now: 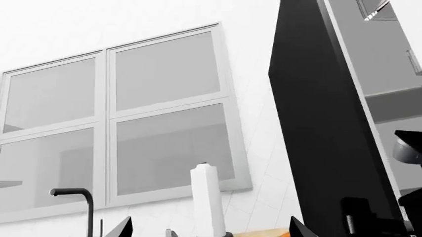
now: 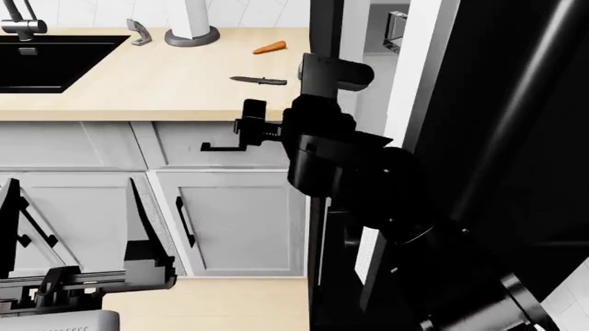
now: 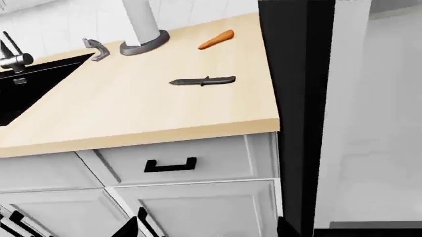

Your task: Open the fridge door

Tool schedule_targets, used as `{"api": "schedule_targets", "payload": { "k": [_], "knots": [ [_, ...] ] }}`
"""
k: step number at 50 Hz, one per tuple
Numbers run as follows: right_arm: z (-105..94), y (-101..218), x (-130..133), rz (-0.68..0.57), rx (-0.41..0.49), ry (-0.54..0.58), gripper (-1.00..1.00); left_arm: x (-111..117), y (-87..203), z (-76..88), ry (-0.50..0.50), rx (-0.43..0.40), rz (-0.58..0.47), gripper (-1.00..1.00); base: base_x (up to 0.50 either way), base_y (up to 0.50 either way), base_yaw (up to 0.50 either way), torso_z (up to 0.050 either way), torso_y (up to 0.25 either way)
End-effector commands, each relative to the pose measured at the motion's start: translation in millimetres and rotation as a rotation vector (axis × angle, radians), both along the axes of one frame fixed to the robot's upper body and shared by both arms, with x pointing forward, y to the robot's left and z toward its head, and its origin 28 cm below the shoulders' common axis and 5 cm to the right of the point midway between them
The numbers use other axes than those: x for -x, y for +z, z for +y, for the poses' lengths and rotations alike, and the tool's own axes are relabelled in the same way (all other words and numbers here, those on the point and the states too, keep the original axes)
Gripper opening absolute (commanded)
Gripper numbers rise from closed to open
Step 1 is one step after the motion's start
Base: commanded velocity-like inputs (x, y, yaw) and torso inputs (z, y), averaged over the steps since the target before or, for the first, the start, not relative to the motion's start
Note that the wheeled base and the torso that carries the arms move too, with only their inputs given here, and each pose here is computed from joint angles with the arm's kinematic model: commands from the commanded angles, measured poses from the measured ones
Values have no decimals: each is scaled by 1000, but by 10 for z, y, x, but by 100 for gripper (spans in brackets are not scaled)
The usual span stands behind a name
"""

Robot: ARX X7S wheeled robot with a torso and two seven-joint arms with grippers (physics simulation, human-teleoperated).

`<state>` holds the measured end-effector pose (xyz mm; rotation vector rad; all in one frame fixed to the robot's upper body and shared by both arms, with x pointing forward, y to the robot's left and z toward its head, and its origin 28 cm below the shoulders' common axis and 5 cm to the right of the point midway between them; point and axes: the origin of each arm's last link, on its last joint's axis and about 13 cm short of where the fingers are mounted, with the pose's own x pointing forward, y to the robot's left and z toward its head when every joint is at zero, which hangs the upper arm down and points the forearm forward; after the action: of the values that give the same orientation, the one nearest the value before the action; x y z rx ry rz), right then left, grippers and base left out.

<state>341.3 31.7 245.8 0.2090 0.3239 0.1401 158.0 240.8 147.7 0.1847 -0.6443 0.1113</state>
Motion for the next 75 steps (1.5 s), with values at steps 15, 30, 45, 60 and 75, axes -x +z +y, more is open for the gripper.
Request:
{"api": "schedule_targets", "payload": {
  "k": [15,30,45,60,75],
  "knots": [
    [-176,-70,-140,101,-175,-267,100,-131,3,-7,2,0,3,100,0,0,0,0,0],
    [-375,-170,48,124,-325,-396,100,-116,-12,-9,-1,-2,5,100,0,0,0,0,0],
    [-799,-352,828,-112,-436,-629,100,-111,-43,-23,-2,-6,9,100,0,0,0,0,0],
    [-1065,-353,1665,-515,-556,-652,100,-39,-69,-12,1,-7,10,100,0,0,0,0,0],
    [-1173,-400,2240,-895,-654,-836,100,-90,-93,-15,-1,-2,17,100,0,0,0,0,0]
  ]
}}
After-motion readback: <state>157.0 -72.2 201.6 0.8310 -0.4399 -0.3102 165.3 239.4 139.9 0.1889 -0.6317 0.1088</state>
